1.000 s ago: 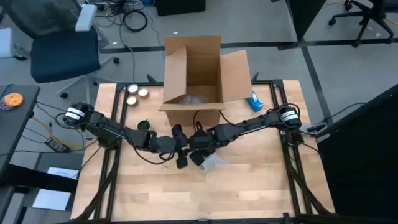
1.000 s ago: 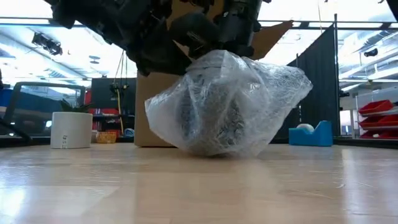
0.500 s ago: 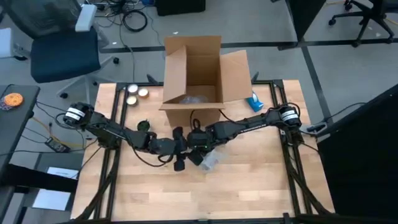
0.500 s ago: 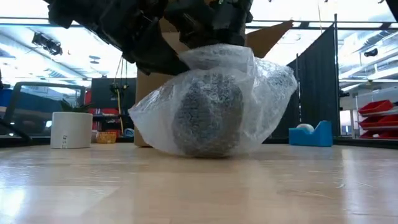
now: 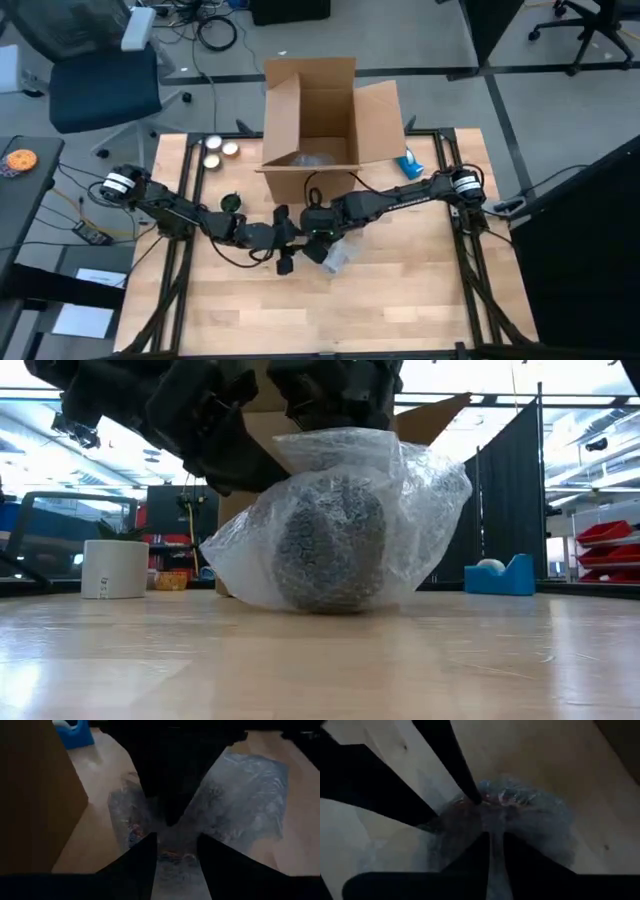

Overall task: Wrap mug
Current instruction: Wrap the black cup with the transparent bubble wrap

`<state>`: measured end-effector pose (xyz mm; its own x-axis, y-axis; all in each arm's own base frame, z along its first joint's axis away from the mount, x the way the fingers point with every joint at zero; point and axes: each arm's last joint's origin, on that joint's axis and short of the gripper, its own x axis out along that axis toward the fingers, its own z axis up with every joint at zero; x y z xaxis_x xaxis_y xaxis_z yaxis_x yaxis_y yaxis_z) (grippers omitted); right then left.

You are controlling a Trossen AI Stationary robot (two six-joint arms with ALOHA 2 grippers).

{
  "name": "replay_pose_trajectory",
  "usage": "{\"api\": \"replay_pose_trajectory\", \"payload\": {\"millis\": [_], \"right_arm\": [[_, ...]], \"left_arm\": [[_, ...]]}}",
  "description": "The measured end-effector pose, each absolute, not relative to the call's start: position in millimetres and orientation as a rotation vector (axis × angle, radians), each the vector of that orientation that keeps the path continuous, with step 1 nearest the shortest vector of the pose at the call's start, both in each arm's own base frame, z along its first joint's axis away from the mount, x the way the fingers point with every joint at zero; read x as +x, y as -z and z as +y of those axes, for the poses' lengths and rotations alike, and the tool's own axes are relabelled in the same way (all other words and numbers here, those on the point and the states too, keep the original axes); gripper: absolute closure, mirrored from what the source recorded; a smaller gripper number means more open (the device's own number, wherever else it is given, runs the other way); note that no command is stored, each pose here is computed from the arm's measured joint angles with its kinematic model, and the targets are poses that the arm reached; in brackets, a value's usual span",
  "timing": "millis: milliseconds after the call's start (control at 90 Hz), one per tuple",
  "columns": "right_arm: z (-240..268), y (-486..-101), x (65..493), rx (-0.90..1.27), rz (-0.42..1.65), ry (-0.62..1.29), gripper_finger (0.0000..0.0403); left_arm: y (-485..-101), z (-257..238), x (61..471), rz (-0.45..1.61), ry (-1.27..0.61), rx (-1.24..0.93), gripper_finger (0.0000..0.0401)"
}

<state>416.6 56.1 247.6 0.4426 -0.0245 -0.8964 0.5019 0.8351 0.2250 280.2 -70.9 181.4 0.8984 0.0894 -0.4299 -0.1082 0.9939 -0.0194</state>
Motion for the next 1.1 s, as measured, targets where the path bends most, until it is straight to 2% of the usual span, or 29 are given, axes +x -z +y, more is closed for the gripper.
{"api": "replay_pose_trajectory", "payload": {"millis": [267,444,656,778,956,1100], "right_arm": [[55,-290,398,0.476,0.985,0.275,0.0368],[79,-324,369,0.445,0.955,0.19,0.0368],[120,-303,355,0.443,1.133,0.188,0.0376],[132,-286,360,0.36,1.142,0.235,0.0388],[116,-285,364,0.279,1.076,0.377,0.0401],[97,-284,370,0.289,1.082,0.402,0.0402]], "left_arm": [[-182,-71,281,0.434,-0.1,-0.043,0.0275],[-182,-71,281,0.433,-0.099,-0.043,0.0275],[-182,-71,281,0.43,-0.097,-0.044,0.0275],[-182,-71,281,0.428,-0.096,-0.045,0.0275],[-182,-71,281,0.425,-0.096,-0.046,0.0275],[-184,-72,282,0.394,-0.093,-0.056,0.0275]]}}
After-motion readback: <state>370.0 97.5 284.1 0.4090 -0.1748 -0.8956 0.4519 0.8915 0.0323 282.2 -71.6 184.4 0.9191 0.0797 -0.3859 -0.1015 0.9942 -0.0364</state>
